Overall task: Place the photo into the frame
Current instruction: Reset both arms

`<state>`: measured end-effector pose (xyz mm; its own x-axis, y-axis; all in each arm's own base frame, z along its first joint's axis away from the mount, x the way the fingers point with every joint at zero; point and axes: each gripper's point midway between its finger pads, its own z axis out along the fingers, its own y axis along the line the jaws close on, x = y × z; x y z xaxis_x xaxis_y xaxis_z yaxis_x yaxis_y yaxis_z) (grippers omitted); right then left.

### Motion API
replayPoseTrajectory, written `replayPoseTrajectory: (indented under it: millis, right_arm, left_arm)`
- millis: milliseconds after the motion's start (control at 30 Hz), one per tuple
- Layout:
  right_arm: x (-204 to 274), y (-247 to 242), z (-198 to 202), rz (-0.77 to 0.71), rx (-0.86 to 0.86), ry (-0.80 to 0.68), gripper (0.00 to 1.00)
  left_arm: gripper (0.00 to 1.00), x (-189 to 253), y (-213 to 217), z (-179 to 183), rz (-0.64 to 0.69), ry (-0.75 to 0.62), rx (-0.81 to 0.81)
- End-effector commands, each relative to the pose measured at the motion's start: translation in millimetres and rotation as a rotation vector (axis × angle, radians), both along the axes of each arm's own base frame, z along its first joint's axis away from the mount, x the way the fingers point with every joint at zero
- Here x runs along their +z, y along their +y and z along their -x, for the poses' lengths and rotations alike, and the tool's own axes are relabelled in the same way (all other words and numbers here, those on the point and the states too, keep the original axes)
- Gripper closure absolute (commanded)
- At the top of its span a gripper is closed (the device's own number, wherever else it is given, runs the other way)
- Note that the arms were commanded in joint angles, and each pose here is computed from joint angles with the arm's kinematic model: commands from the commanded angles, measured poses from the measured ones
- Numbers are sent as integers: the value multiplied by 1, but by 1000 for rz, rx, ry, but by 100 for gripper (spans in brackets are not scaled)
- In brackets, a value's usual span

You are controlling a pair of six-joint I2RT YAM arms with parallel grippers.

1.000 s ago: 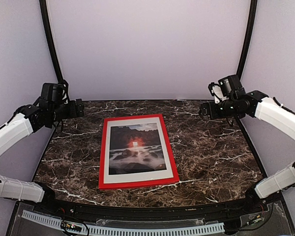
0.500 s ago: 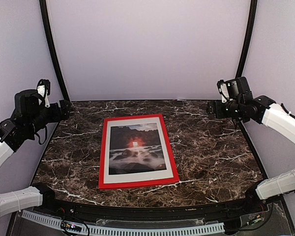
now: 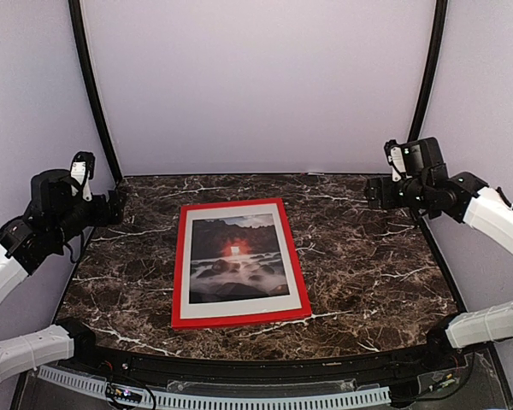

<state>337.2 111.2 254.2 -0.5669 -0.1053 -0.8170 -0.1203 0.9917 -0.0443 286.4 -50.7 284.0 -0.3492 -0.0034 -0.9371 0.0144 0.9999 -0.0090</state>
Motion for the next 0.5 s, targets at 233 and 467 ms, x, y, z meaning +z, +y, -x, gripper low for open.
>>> replayPoseTrajectory:
  millis: [233, 467]
  right_arm:
    - [-5, -20, 10, 13, -64, -72, 1]
    - [-1, -17, 14, -9, -41, -90, 1]
  left_arm:
    - [1, -5, -12, 14, 17, -70, -105]
    - [1, -3, -8, 21, 14, -93, -97]
